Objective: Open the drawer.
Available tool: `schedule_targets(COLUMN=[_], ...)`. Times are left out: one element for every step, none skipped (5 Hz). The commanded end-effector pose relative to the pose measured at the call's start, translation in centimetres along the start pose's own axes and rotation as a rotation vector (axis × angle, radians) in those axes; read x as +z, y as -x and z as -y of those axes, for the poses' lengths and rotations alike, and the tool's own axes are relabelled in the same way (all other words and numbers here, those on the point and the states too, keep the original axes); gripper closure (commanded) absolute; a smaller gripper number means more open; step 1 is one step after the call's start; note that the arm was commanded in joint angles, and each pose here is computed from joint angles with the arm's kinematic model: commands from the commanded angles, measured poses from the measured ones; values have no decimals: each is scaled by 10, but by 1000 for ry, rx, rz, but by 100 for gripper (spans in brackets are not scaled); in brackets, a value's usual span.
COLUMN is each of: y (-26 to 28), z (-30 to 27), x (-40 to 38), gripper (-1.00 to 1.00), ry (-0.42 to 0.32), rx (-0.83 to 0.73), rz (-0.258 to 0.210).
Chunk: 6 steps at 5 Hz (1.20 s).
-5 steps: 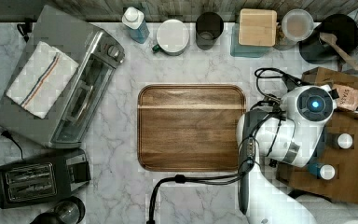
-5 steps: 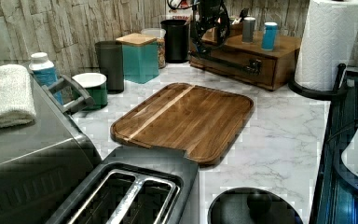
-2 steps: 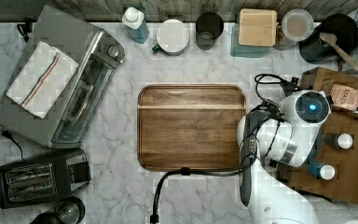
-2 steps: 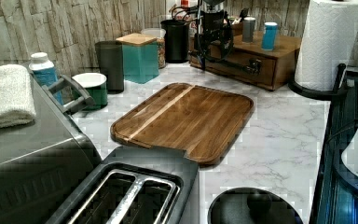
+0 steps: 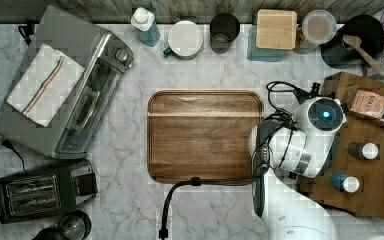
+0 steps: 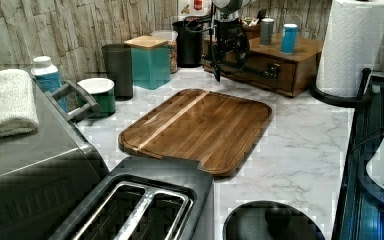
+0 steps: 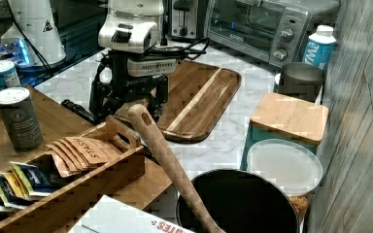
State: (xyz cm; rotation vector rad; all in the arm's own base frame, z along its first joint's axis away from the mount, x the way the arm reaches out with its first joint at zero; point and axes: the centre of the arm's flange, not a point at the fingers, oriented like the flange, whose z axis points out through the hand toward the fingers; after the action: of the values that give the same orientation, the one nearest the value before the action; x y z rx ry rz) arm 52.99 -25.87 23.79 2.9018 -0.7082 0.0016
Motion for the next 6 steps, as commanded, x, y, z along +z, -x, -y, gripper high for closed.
schedule_targets(y=[4, 4, 16, 27, 40, 52], z=[52, 83, 140, 196, 244, 284], x=[-8, -25, -33, -42, -45, -57], gripper=[-100, -100, -100, -100, -100, -100], ry=[-35, -91, -111, -127, -154, -143], rx=[-99, -228, -205, -173, -191, -176], rz=[-17, 21, -8, -21, -21, -10])
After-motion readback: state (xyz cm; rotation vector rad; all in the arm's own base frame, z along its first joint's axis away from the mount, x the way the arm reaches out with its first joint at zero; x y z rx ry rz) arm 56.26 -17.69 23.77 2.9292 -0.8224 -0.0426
